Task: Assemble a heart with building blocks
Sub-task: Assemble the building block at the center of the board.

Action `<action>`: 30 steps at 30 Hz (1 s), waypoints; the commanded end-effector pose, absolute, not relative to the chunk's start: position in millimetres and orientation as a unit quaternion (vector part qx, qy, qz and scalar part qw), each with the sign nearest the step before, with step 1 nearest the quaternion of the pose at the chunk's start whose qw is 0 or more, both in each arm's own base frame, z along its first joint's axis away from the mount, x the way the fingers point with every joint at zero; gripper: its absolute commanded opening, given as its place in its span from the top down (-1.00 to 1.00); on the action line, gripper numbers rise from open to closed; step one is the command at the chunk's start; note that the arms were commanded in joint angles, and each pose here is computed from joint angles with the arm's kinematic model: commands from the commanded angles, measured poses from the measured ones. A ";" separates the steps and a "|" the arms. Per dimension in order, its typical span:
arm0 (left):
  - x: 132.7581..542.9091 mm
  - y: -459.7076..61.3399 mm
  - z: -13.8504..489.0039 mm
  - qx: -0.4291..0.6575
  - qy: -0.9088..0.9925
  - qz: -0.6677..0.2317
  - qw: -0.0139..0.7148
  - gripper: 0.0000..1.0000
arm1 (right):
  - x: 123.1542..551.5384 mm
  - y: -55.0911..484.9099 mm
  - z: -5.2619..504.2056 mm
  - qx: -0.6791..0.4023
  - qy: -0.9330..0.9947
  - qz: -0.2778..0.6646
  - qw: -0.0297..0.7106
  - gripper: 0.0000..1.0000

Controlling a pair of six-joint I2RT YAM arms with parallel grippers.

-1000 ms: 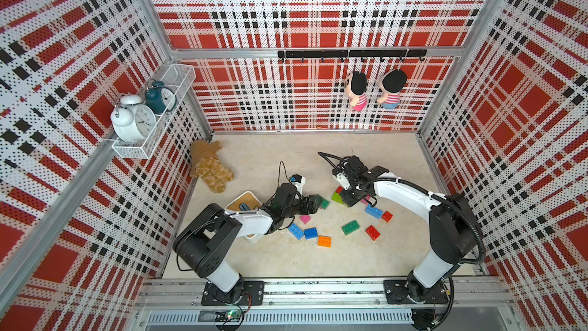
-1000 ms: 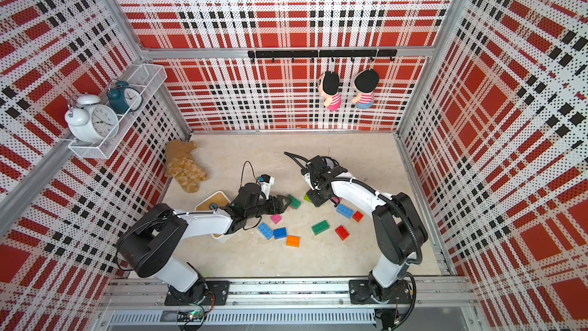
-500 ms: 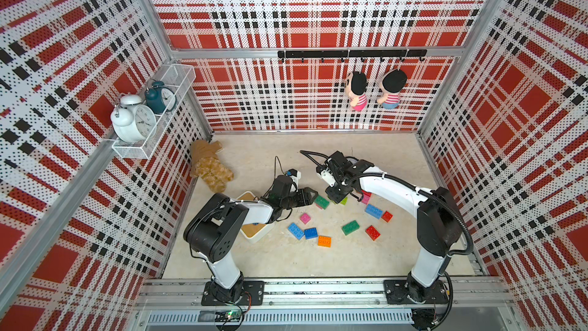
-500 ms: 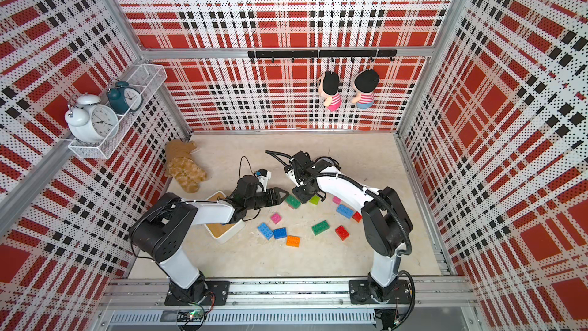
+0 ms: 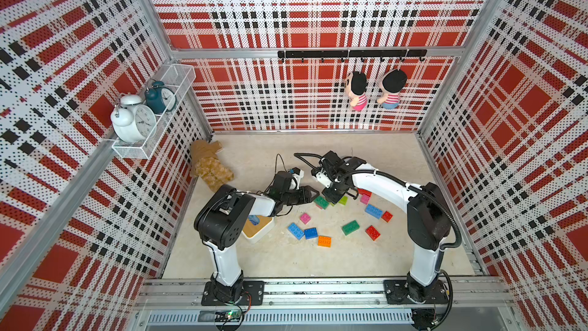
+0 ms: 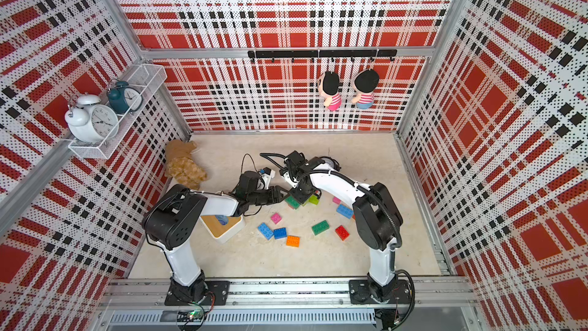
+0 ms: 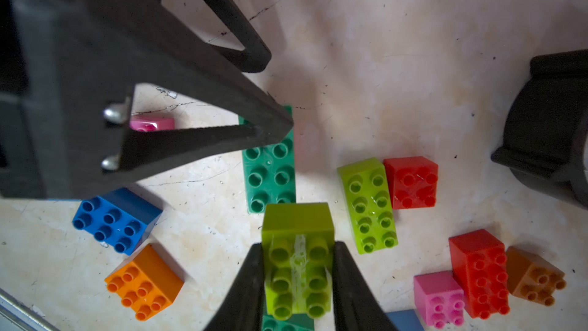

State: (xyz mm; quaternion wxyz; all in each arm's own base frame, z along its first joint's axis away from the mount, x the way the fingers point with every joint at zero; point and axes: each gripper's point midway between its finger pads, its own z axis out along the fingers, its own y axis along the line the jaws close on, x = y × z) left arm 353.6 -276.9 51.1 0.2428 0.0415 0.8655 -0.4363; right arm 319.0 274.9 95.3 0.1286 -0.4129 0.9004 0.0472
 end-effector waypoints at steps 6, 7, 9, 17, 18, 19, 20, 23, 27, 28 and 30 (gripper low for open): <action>356.3 -278.3 50.8 0.054 0.861 -0.444 0.243 -0.06 | 315.8 288.8 92.0 -0.439 0.889 0.052 0.118 0.42; 356.3 -278.6 50.8 0.055 0.860 -0.445 0.243 -0.04 | 315.8 290.2 91.6 -0.441 0.888 0.051 0.117 0.42; 356.0 -278.7 50.8 0.056 0.860 -0.445 0.242 0.00 | 316.7 291.2 89.9 -0.442 0.888 0.050 0.114 0.42; 354.0 -277.5 44.9 0.054 0.863 -0.443 0.236 0.12 | 316.0 292.4 80.9 -0.441 0.891 0.050 0.101 0.42; 353.8 -277.7 44.3 0.054 0.863 -0.443 0.235 0.13 | 316.0 292.4 80.2 -0.440 0.891 0.050 0.100 0.42; 353.3 -278.2 44.5 0.055 0.863 -0.444 0.234 0.14 | 315.9 292.5 79.0 -0.439 0.892 0.050 0.099 0.42; 353.1 -277.9 43.4 0.054 0.864 -0.444 0.233 0.15 | 316.4 293.1 79.3 -0.438 0.892 0.051 0.100 0.42; 351.9 -278.0 42.6 0.054 0.864 -0.443 0.232 0.16 | 316.4 293.9 76.7 -0.435 0.894 0.051 0.097 0.42; 350.4 -277.3 41.1 0.054 0.865 -0.442 0.231 0.20 | 316.7 293.8 74.8 -0.430 0.897 0.051 0.095 0.42; 350.2 -277.2 40.0 0.054 0.866 -0.442 0.230 0.21 | 316.1 293.4 73.5 -0.429 0.897 0.050 0.092 0.43; 349.4 -277.0 38.9 0.054 0.866 -0.442 0.228 0.22 | 315.6 292.5 72.5 -0.424 0.900 0.049 0.090 0.43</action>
